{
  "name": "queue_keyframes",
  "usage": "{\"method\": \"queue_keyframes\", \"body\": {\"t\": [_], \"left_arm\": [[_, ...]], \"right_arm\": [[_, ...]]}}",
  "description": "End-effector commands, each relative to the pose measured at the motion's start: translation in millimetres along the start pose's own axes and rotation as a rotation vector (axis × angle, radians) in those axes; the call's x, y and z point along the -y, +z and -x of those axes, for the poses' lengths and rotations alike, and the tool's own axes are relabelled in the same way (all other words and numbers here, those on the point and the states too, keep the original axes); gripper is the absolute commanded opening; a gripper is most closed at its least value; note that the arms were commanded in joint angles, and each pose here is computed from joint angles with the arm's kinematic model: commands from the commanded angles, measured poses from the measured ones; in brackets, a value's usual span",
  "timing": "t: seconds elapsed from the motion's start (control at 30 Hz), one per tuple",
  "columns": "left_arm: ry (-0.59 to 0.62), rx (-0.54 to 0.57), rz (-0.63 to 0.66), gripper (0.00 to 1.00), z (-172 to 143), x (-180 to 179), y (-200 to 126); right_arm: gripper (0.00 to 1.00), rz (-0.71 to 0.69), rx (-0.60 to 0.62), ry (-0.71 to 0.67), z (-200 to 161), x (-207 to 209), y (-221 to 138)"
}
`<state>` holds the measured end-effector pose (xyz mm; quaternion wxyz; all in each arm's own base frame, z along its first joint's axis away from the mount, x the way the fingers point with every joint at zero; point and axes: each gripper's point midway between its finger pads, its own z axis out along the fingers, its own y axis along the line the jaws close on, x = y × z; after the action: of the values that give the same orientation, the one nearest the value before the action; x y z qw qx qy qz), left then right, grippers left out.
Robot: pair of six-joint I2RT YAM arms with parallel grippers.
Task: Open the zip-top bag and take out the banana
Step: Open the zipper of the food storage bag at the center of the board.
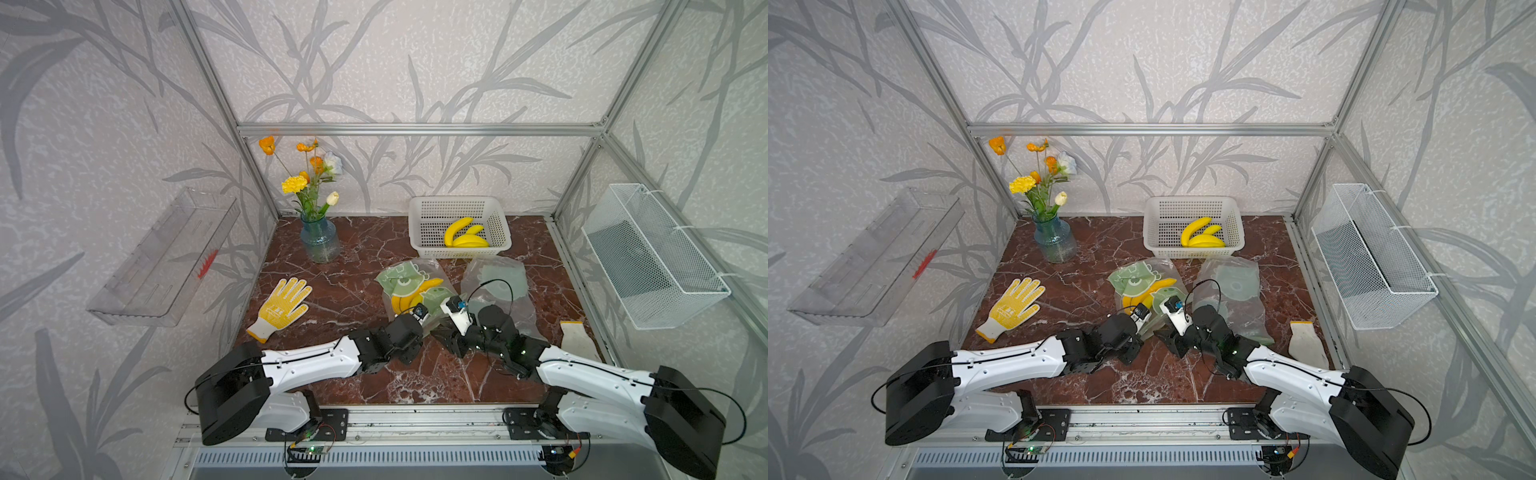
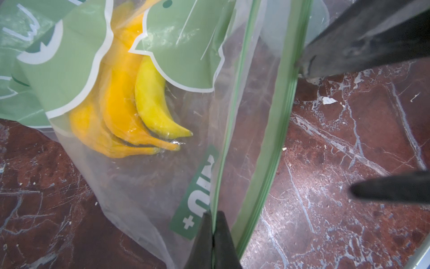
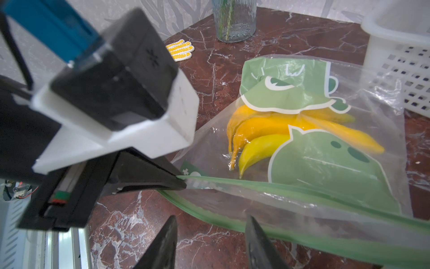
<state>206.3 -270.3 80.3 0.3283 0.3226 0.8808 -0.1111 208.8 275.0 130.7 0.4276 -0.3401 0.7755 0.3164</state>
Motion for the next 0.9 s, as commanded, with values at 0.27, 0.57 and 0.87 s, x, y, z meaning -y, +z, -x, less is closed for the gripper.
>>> {"method": "queue_keyframes", "body": {"t": [0.27,0.57,0.87], "left_arm": [[0.023,0.033,-0.017,0.0,9.0,5.0,-5.2],[-0.003,0.097,0.043,0.0,18.6,-6.3,-15.0],[0.008,0.195,0.062,0.0,38.9,-1.7,-26.0]], "right_arm": [[0.46,-0.023,-0.035,-0.037,7.2,6.5,26.5],[0.43,-0.031,-0.086,0.02,-14.7,12.0,39.6],[0.38,-0.088,-0.282,0.108,-53.1,24.3,57.8]]}}
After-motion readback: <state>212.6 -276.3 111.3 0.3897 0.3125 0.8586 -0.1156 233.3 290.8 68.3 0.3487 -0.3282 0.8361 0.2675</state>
